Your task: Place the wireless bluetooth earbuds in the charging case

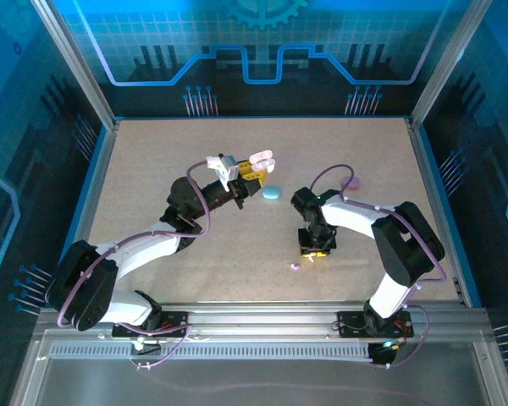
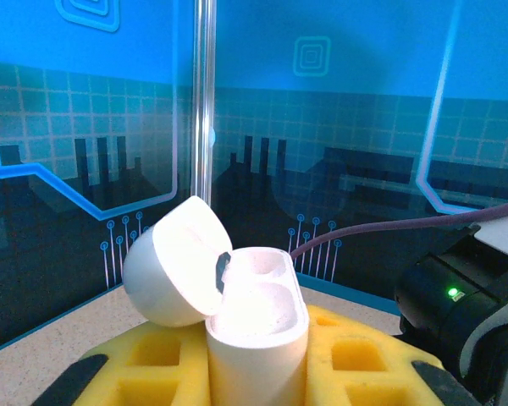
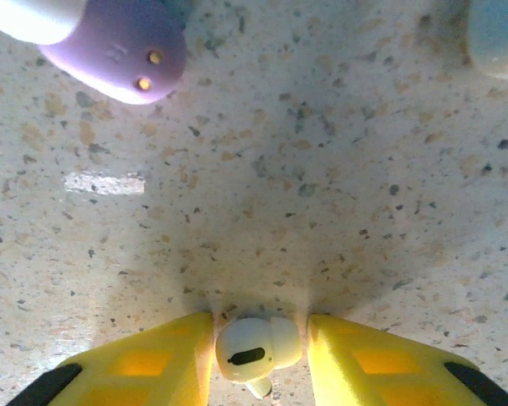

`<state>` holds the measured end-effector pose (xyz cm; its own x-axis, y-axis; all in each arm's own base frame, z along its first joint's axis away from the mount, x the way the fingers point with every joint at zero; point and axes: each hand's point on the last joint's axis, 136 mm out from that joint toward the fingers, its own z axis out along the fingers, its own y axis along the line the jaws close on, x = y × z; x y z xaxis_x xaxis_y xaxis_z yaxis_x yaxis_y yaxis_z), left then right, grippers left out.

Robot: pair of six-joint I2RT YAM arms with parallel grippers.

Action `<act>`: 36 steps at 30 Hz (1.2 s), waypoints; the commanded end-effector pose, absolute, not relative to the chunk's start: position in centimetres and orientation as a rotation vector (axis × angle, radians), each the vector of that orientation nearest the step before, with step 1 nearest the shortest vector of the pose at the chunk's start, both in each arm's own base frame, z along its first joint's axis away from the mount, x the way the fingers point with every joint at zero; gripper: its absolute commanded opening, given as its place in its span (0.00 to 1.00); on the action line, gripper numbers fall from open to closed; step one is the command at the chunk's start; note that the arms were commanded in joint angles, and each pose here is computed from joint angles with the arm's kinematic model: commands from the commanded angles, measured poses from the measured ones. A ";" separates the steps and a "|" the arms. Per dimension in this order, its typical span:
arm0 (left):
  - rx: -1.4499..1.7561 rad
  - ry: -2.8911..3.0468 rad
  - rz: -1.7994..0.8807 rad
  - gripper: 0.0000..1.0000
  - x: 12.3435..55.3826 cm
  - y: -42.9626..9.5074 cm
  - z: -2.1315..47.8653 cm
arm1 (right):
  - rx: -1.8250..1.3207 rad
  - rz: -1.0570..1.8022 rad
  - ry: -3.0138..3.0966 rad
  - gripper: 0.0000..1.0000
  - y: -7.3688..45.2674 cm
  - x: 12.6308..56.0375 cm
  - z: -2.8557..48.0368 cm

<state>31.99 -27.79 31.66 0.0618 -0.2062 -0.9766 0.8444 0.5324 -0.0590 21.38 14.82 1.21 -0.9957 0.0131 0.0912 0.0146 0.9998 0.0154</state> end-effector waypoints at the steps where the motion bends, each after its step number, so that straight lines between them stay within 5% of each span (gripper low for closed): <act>1: 0.645 1.230 -0.882 0.20 31.8 -27.9 32.7 | 0.055 -0.001 -3.105 0.38 15.3 22.5 1.8; 36: 0.646 1.233 -0.883 0.20 31.6 -27.9 32.6 | 0.098 -0.011 -3.068 0.38 15.4 21.4 1.0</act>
<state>31.98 -27.81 31.65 0.0611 -0.2062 -0.9766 0.8447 0.5320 -0.0595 22.19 15.28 1.56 -0.9985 -0.0420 0.0347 -0.0414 0.9990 0.0173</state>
